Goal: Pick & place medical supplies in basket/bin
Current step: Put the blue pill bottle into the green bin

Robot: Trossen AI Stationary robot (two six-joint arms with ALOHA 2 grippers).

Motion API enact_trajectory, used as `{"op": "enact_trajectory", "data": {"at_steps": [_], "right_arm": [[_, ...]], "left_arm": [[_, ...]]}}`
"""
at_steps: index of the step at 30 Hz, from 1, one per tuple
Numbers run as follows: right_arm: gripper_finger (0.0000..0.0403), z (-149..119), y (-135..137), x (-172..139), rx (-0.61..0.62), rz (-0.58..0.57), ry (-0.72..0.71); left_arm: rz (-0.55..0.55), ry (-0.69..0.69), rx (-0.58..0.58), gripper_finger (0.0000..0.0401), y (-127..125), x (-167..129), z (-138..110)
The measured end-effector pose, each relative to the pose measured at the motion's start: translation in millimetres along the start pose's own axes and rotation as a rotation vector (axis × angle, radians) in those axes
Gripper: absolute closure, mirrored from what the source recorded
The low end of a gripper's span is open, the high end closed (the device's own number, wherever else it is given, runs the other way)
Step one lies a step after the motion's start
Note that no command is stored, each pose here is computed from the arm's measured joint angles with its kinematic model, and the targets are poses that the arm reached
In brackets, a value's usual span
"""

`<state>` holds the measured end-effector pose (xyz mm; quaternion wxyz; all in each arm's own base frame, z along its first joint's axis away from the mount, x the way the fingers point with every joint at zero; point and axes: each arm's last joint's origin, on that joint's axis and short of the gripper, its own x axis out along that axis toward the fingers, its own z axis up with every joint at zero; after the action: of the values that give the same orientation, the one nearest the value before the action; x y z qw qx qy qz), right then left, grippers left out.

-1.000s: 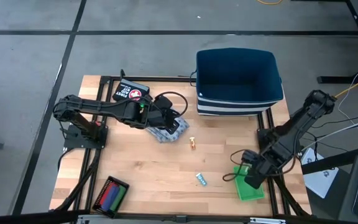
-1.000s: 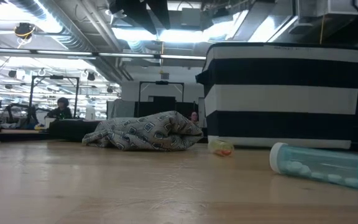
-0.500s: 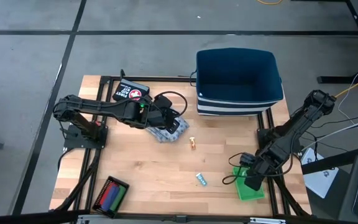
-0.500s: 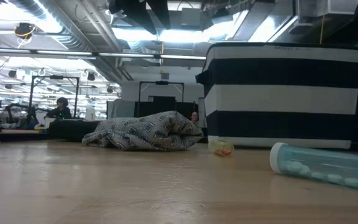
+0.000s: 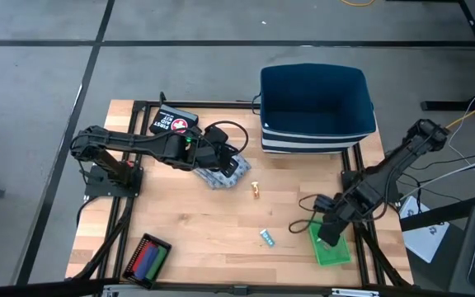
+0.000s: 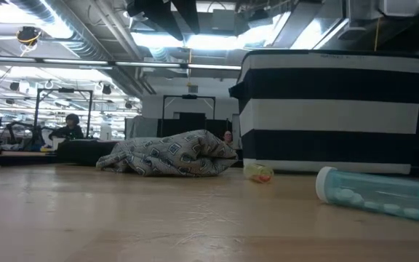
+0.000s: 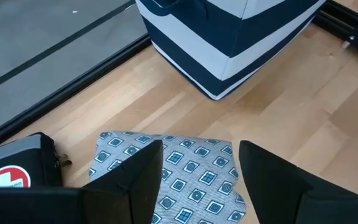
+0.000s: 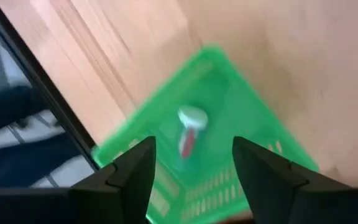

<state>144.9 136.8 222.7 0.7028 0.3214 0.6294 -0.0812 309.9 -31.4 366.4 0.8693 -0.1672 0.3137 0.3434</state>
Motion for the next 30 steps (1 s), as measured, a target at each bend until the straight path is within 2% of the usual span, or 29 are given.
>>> {"op": "enact_trajectory", "data": {"at_steps": [6,8,11,14,17,22,27,30], "right_arm": [[0.0210,28.9,3.3,-19.7,0.116,0.099,-0.187],[0.0213,43.6,9.2,-24.0,0.148,0.203,-0.248],[0.0213,66.0,22.2,-30.6,0.132,0.378,-0.357],[0.0213,85.0,27.2,-29.3,0.135,0.447,-0.408],[0.0213,98.9,24.1,-14.7,0.177,0.393,-0.381],[0.0213,111.8,27.9,18.5,0.223,0.335,-0.242],[0.0213,122.6,52.2,33.2,0.203,0.288,-0.189],[0.0213,129.2,63.5,38.1,0.187,0.198,-0.178]], "left_arm": [[0.000,0.000,0.000,0.0191,0.0,0.0,0.0],[-0.001,0.001,0.000,0.0191,0.0,0.0,0.0],[-0.008,0.007,0.000,0.0191,-0.2,0.0,-0.2],[-0.014,0.014,0.001,0.0191,-0.4,0.0,-0.4],[-0.014,0.014,0.009,0.0191,-0.3,0.0,-0.5],[-0.001,0.037,0.034,0.0191,3.4,0.2,-1.0],[0.039,0.079,0.079,0.0191,16.0,-3.8,-8.6],[-0.019,0.045,0.047,0.0191,22.6,-10.5,-20.0]]}}
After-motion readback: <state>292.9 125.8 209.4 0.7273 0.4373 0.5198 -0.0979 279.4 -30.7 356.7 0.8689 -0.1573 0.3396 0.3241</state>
